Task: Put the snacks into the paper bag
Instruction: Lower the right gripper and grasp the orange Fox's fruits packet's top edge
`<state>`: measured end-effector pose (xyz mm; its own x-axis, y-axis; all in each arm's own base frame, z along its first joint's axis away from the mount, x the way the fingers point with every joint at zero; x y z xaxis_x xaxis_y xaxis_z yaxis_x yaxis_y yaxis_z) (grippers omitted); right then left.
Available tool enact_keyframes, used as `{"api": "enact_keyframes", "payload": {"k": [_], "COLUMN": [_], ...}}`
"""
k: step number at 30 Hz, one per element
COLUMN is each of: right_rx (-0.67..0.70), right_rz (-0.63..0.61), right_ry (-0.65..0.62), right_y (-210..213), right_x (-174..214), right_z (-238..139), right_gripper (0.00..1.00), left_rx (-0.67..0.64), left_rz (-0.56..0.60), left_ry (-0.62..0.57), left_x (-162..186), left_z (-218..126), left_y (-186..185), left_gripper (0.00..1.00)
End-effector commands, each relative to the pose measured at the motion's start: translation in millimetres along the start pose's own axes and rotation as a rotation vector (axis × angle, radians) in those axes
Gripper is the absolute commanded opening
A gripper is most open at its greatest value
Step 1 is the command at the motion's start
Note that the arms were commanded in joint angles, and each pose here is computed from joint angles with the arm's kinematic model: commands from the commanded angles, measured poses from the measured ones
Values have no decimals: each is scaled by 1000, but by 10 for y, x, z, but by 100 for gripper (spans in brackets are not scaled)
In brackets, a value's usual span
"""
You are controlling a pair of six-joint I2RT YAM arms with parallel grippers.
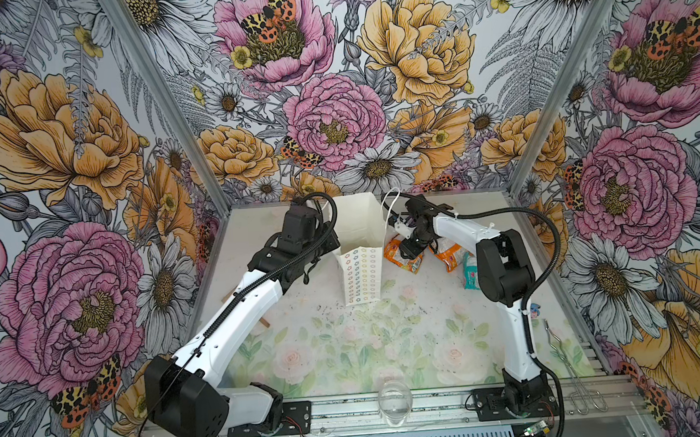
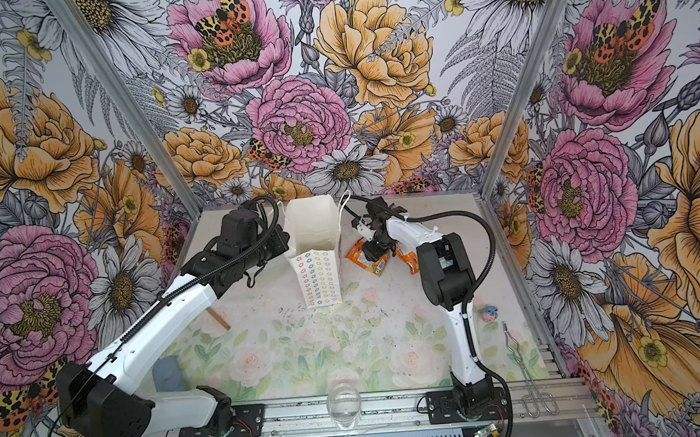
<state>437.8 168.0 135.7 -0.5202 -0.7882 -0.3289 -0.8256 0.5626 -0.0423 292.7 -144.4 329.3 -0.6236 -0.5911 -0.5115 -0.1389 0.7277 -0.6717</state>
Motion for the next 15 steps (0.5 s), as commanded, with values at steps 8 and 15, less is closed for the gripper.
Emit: {"api": "enact_keyframes", "payload": {"k": [8,15], "right_rx": [-85,-112], "right_rz": [181,325], "right_ry": [-2,-55], "right_y": [147,75], "right_x": [68,9], "right_z": [-368,-675], "right_gripper": [20,0], "left_rx": [54,60], "left_rz": [1,2], "left_ry": [-32,-34], "left_x": [-90,-79], "left_z": [-86,-109], "left_y": [-86,-103], "left_gripper": [0,0]}}
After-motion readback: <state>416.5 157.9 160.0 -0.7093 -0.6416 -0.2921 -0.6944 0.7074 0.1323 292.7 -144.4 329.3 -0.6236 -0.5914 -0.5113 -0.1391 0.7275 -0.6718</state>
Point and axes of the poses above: each gripper's point midway between its finger pads, its own z axis out along the fingers, its own y axis along the line the jaws close on, x = y × z, the point moved 10 cm from there along -z, back along the fingers, and after that the axes turned 13 degrees about -z, right-handed, at the moved point
